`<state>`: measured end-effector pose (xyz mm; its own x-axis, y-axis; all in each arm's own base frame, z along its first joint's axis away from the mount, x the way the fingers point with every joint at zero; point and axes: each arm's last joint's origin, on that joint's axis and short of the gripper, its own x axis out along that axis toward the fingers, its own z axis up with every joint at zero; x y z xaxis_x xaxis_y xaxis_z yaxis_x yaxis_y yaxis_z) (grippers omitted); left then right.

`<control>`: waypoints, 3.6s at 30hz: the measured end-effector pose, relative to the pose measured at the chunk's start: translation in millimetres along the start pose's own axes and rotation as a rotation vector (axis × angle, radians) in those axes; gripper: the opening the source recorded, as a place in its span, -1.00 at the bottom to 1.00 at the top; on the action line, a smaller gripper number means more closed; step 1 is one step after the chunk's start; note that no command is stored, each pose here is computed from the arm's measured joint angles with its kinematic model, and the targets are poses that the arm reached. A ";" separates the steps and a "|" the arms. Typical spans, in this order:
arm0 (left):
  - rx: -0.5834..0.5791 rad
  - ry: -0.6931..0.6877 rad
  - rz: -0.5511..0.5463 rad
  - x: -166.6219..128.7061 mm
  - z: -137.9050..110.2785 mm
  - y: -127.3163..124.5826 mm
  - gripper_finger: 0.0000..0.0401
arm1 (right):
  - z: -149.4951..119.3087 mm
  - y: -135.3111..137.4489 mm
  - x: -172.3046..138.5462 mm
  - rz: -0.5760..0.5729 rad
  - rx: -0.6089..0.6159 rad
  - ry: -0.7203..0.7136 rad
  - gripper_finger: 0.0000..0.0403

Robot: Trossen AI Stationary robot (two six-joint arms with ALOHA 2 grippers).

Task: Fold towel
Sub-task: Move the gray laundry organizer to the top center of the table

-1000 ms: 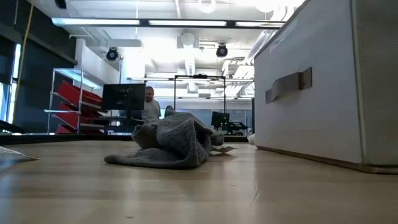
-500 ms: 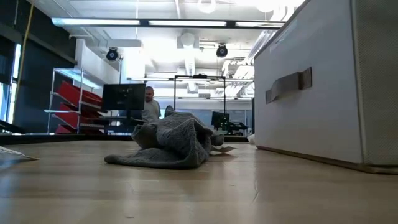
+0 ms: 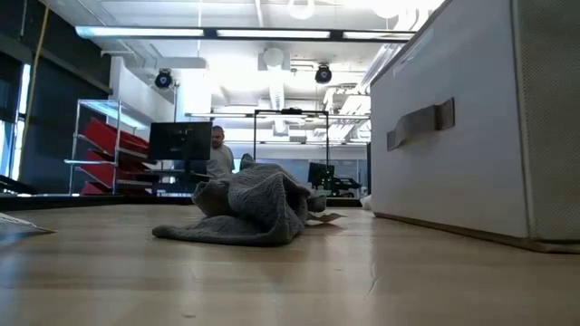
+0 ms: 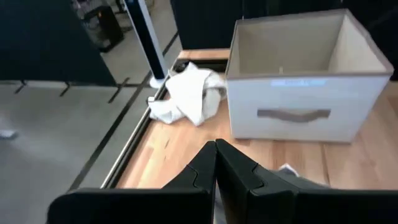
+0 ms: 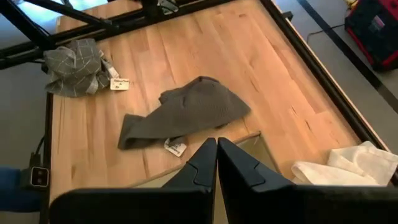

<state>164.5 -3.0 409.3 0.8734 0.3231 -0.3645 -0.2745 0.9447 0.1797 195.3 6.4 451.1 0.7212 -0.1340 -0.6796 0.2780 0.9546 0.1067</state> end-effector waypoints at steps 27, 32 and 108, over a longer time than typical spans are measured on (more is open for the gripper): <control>-0.244 -0.093 0.179 -1.7 7.9 7.9 -0.87 | -4.1 -7.9 -3.3 -0.043 0.332 0.027 -1.00; -0.234 -0.077 0.173 -2.3 6.0 7.9 -0.68 | -7.9 -12.7 -3.3 -0.079 0.367 0.066 -1.00; -0.205 0.526 -0.014 9.3 -49.7 -8.6 -0.49 | 119.9 -171.8 119.4 -0.481 -0.295 0.084 -1.00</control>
<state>155.0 -5.2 358.9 0.5740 0.2456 -0.7812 -0.3825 0.9239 0.0094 309.7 -205.5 438.6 0.5010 -0.5616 -0.6585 0.3650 0.8270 -0.4276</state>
